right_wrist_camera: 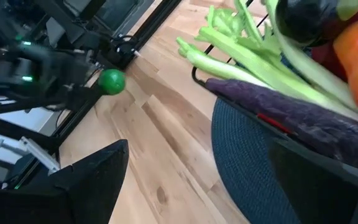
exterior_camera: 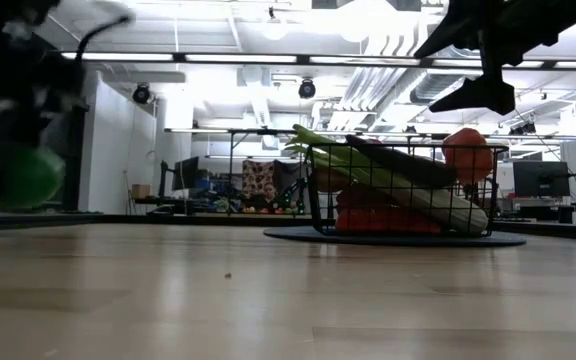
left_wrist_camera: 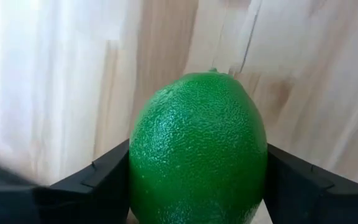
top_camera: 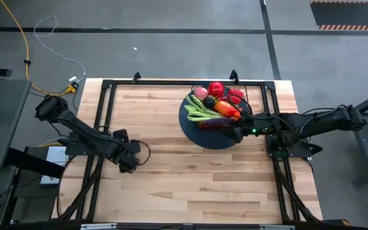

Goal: Build produce basket
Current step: Put the lime into the black wire basket, then return to Home Position

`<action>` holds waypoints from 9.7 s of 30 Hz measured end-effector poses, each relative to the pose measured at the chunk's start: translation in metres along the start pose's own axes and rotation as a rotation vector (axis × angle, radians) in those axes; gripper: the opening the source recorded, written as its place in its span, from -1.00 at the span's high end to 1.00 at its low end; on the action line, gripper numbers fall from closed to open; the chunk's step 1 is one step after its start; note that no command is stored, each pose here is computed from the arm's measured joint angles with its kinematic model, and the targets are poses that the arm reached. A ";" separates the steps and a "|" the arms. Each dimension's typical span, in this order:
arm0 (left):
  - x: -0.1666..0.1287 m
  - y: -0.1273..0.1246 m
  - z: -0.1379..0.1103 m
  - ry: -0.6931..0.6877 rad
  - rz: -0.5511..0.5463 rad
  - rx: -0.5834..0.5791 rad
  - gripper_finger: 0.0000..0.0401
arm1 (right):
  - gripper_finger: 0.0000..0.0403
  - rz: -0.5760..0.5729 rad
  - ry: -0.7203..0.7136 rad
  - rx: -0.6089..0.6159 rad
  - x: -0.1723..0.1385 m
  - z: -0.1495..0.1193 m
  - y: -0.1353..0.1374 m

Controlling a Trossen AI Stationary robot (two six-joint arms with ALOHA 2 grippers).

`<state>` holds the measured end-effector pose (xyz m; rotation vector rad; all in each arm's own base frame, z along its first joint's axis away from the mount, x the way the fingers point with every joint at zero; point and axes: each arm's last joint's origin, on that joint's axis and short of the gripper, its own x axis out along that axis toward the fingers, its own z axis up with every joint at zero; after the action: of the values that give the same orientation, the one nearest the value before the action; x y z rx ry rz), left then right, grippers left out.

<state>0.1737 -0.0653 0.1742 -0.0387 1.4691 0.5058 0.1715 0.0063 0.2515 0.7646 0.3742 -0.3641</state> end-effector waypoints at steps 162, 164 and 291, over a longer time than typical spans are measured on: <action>-0.038 0.099 0.240 -1.404 -0.586 -0.239 -0.37 | -0.98 0.405 -0.372 -0.404 0.036 0.059 0.014; -0.038 0.097 0.252 -1.408 -0.575 -0.224 -0.37 | -0.98 0.406 -0.369 -0.402 0.036 0.059 0.014; -0.135 0.173 0.078 -1.531 -0.358 -0.294 -0.75 | -0.94 -0.496 0.093 -0.665 0.038 0.088 -0.045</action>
<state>0.1837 0.0745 0.3607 -0.1123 -0.1209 0.2894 0.2010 -0.0944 0.2656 0.0263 0.7301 -0.6260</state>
